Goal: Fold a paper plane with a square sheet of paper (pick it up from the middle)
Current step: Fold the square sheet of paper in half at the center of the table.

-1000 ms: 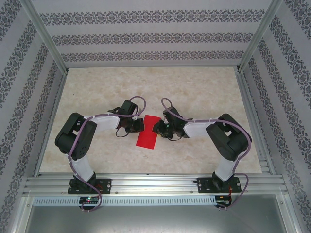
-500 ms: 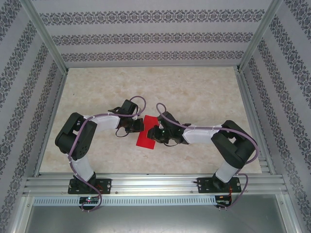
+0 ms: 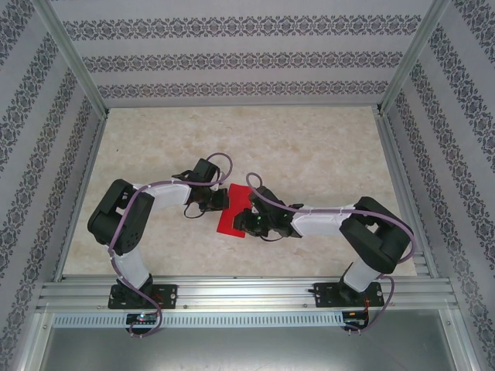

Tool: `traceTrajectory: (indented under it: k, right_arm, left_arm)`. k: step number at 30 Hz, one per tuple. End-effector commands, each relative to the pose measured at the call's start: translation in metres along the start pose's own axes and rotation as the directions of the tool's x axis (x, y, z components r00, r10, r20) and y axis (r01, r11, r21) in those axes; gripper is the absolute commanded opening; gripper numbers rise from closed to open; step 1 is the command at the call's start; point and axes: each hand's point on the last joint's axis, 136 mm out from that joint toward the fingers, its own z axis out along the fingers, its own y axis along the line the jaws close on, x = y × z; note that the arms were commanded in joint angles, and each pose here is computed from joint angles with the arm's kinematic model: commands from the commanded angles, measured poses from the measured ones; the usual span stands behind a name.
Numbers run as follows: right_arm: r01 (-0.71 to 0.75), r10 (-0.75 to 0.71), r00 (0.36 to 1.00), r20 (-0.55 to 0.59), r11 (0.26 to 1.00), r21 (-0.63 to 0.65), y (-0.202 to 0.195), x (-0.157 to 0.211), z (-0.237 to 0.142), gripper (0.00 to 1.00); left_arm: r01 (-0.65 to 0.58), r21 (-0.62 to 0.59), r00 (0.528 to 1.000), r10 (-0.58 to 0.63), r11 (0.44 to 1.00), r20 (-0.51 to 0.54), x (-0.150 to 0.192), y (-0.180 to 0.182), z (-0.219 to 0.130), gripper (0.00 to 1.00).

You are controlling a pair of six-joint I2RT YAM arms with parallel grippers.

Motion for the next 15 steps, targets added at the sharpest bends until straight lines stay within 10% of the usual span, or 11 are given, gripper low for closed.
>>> traceTrajectory:
  k: [1,15]
  right_arm:
    - [-0.015,0.015,1.000,-0.014,0.999,0.030,-0.014,0.010,0.010,0.26]
    - [0.012,-0.005,0.990,0.138,0.998,-0.054,0.007,-0.068,-0.033,0.26]
  left_arm:
    - [0.019,-0.129,0.993,-0.034,0.992,-0.114,0.034,0.030,0.009,0.07]
    - [0.021,-0.123,0.993,-0.036,0.992,-0.115,0.034,0.029,0.009,0.07]
